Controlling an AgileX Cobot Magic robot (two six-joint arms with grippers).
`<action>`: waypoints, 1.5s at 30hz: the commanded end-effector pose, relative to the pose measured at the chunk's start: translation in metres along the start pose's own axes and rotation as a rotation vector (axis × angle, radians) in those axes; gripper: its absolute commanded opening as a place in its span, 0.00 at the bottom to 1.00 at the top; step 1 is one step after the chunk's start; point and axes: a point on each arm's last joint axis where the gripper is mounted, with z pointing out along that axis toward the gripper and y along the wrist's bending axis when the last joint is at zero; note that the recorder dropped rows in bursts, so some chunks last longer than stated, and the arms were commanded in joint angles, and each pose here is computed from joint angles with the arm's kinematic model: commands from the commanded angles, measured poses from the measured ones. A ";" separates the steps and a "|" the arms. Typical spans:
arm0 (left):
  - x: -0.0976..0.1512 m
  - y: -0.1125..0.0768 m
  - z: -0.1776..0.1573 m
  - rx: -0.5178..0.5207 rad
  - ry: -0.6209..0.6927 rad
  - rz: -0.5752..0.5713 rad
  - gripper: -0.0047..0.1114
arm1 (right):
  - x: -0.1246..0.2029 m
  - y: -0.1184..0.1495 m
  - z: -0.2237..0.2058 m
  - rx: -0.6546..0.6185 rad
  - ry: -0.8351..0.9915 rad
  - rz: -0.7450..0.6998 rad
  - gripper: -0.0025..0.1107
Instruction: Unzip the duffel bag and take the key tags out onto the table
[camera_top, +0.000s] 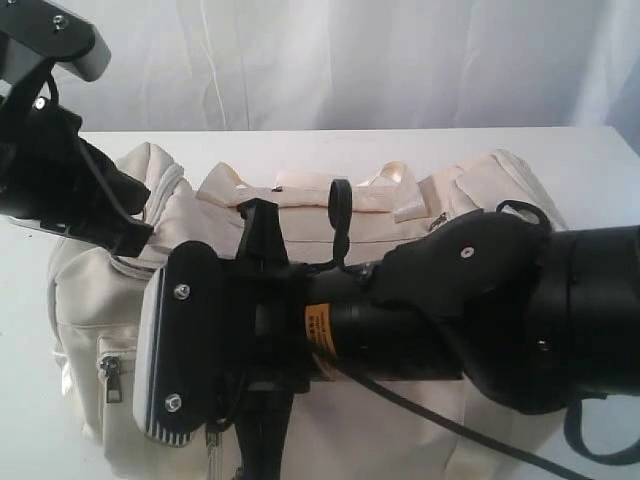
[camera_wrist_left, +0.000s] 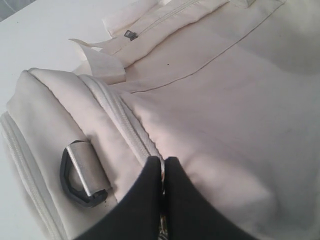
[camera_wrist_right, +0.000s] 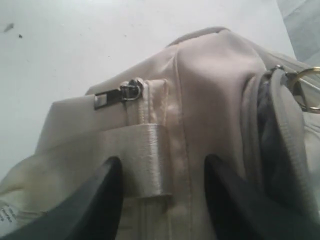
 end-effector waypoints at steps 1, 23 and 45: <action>-0.001 0.002 -0.002 -0.018 -0.005 0.013 0.05 | -0.007 -0.003 -0.007 0.016 -0.032 0.017 0.44; 0.001 0.002 -0.002 -0.017 0.020 -0.013 0.05 | -0.006 -0.020 -0.011 0.151 0.032 0.020 0.44; 0.003 0.000 -0.002 0.003 0.032 -0.026 0.05 | -0.026 -0.033 0.036 0.045 -0.069 0.190 0.06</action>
